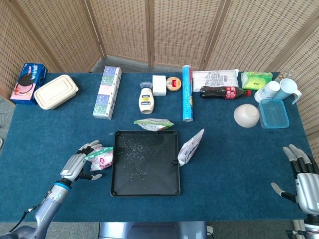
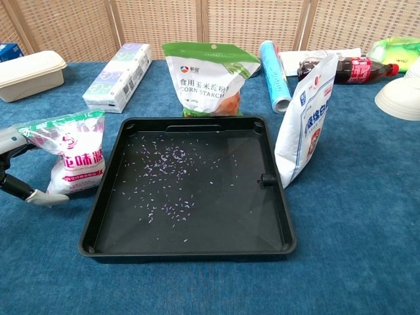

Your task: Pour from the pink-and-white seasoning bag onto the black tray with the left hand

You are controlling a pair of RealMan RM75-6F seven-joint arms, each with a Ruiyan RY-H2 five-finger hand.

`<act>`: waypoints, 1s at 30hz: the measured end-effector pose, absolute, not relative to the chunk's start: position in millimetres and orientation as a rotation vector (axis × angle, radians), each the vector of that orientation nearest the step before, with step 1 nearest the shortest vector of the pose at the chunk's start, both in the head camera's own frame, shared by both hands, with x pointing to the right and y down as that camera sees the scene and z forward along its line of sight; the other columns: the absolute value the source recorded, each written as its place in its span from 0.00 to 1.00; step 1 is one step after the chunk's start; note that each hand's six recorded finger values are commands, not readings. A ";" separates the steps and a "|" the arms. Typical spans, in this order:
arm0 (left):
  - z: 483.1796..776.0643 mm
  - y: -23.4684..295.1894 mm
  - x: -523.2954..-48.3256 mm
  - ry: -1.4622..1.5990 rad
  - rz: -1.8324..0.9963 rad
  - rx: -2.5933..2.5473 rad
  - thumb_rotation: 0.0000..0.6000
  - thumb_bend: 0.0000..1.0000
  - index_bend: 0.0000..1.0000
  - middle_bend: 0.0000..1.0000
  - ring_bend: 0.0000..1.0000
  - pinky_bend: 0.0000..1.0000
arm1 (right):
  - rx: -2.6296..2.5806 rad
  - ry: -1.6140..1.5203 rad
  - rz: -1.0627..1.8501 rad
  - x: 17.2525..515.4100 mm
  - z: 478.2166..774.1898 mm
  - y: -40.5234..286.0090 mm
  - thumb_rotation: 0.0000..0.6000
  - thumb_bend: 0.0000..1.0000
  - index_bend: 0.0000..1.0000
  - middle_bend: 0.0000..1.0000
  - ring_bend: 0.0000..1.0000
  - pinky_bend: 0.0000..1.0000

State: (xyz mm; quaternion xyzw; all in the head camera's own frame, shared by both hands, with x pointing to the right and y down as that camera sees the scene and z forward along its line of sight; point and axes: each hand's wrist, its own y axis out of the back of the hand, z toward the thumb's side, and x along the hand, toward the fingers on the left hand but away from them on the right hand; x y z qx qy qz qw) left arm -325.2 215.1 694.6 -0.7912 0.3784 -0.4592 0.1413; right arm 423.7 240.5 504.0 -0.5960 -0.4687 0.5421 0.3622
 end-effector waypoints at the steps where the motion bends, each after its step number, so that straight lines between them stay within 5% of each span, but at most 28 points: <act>1: 694.8 215.0 -324.3 1.091 -1.329 -2.277 1.00 0.09 0.19 0.07 0.09 0.10 | -1.535 -1.210 1.396 424.1 503.7 240.4 1.00 0.00 0.00 0.00 0.09 0.09; 13: 699.9 214.7 -309.7 1.100 -1.362 -2.159 1.00 0.23 0.38 0.27 0.30 0.42 | -1.537 -1.225 1.395 427.3 501.6 239.4 1.00 0.00 0.00 0.00 0.09 0.09; 18: 700.6 212.0 -305.6 1.144 -1.362 -2.105 1.00 0.26 0.54 0.43 0.45 0.56 | -1.537 -1.229 1.393 428.0 500.6 239.3 1.00 0.00 0.00 0.00 0.09 0.09; 30: 690.8 203.6 -311.1 1.193 -1.317 -2.036 1.00 0.31 0.63 0.52 0.53 0.60 | -1.535 -1.229 1.397 428.8 500.7 239.4 1.00 0.00 0.00 0.00 0.09 0.09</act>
